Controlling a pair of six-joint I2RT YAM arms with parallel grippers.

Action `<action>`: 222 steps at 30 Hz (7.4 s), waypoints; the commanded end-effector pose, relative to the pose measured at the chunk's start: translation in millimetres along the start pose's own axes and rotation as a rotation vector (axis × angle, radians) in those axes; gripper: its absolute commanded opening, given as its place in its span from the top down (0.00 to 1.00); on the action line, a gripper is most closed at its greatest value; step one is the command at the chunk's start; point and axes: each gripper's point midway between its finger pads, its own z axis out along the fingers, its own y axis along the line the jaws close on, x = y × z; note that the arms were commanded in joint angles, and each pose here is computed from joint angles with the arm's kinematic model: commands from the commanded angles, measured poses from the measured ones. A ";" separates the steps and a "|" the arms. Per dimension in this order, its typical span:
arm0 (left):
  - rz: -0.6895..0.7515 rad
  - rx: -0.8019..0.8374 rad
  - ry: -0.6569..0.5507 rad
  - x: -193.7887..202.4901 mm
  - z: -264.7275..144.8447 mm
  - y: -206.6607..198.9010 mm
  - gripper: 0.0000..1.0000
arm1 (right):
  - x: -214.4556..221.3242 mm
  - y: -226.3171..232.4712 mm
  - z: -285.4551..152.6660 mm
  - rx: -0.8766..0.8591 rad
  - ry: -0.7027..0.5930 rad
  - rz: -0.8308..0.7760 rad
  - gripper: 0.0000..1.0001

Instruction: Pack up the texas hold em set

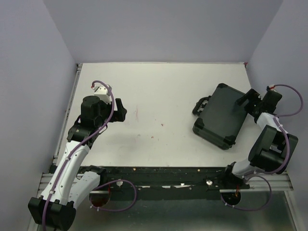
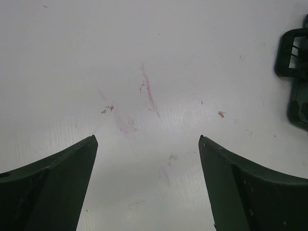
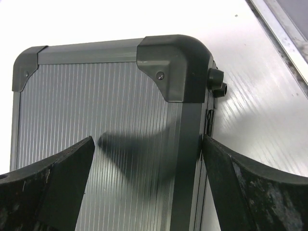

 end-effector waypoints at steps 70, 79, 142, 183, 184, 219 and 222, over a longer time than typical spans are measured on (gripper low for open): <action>-0.395 0.489 0.417 102.0 244.4 -191.9 0.52 | 60.9 152.0 -79.5 -0.298 0.110 -0.292 0.04; -0.404 0.502 0.426 97.9 249.3 -198.6 0.54 | 62.0 153.5 -80.0 -0.304 0.113 -0.294 0.05; -0.138 0.196 0.105 4.1 4.9 -38.3 0.10 | 239.6 284.7 -4.8 0.300 0.070 -1.164 0.39; -0.153 0.216 0.121 10.7 5.7 -41.0 0.10 | 176.5 288.2 -38.8 0.424 -0.095 -1.147 0.82; -0.153 0.216 0.121 10.7 5.7 -41.0 0.10 | 174.2 287.1 -39.3 0.432 -0.101 -1.148 0.81; -0.157 0.231 0.139 15.9 7.7 -42.9 0.10 | 203.2 327.3 -40.7 0.073 0.070 -1.051 0.57; -0.157 0.232 0.136 15.1 7.4 -42.9 0.10 | 204.7 321.7 -33.8 0.079 0.110 -1.031 0.71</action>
